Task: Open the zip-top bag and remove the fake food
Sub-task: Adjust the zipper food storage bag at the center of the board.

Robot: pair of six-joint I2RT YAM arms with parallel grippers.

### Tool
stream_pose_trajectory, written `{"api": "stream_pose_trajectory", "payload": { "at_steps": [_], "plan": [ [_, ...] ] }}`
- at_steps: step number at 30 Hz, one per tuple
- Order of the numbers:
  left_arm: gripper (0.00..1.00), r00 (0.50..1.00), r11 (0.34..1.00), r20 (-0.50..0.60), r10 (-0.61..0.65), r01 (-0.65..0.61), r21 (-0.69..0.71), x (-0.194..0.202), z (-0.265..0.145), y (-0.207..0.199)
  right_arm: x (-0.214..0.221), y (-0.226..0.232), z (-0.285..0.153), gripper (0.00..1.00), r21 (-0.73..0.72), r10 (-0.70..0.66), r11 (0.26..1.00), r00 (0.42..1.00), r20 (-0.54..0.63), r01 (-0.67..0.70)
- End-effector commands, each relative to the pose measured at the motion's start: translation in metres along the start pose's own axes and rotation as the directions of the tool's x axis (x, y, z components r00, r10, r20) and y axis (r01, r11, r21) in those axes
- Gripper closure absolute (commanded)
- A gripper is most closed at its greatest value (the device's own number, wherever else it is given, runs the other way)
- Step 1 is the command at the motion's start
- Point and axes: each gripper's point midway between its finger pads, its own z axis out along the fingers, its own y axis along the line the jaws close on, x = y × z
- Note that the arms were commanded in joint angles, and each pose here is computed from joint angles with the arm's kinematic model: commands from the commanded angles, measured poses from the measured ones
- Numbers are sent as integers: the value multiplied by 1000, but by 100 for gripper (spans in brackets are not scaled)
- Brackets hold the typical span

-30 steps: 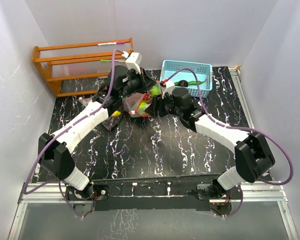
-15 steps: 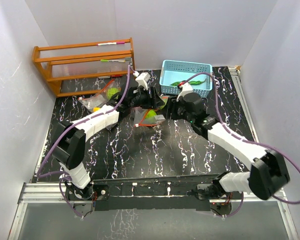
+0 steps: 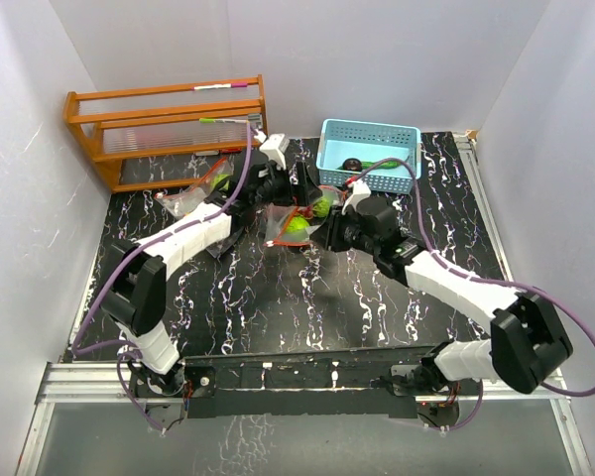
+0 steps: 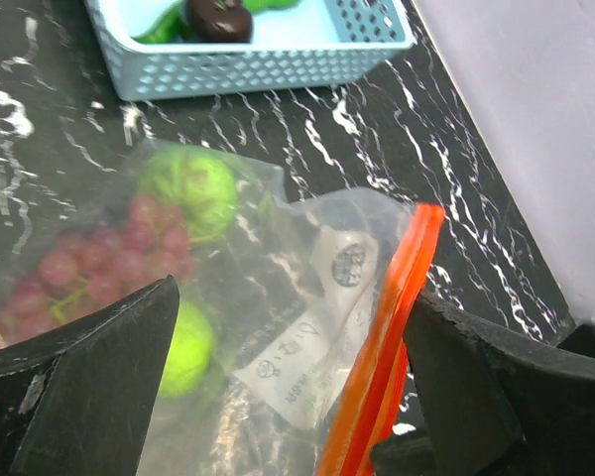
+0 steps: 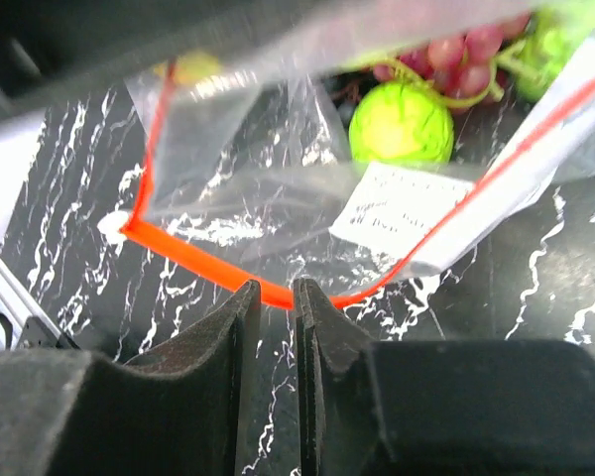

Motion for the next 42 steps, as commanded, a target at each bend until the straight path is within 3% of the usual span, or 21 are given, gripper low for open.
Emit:
{"api": "stream_pose_trajectory", "payload": {
  "at_steps": [1,6,14,17,22,25,28,32,35,42],
  "plan": [
    [8,991,998,128,33,-26,-58,-56,-23,16,-11,19,11,78,-83,19,996,998,59,-14],
    [6,993,993,119,9,5,-119,-57,-19,55,-18,9,22,80,-31,-12,999,996,83,15],
    [3,987,989,162,5,19,-149,-79,-34,75,-43,38,7,80,-120,-32,992,990,138,49],
    [3,974,998,223,34,-21,-62,-106,-51,47,-45,38,7,80,-111,-41,992,989,142,57],
    [3,971,986,232,56,-91,142,-124,-73,-12,-45,40,13,80,-126,-59,989,990,130,76],
    [3,969,991,236,70,-95,94,-127,-76,-7,-45,40,18,80,-124,-68,989,990,126,83],
    [3,980,998,188,60,-53,-38,-112,-56,32,-53,54,13,80,-168,-69,981,987,144,93],
    [19,991,999,127,-30,35,-39,-69,-13,67,-54,52,12,80,-145,-84,984,983,164,108],
    [49,996,994,85,-36,44,-96,-44,14,97,-55,53,5,80,-145,-82,983,981,175,108],
    [72,1000,989,22,-4,8,-147,-17,58,135,-60,50,-12,80,-111,-108,985,972,208,133]
  ]
}}
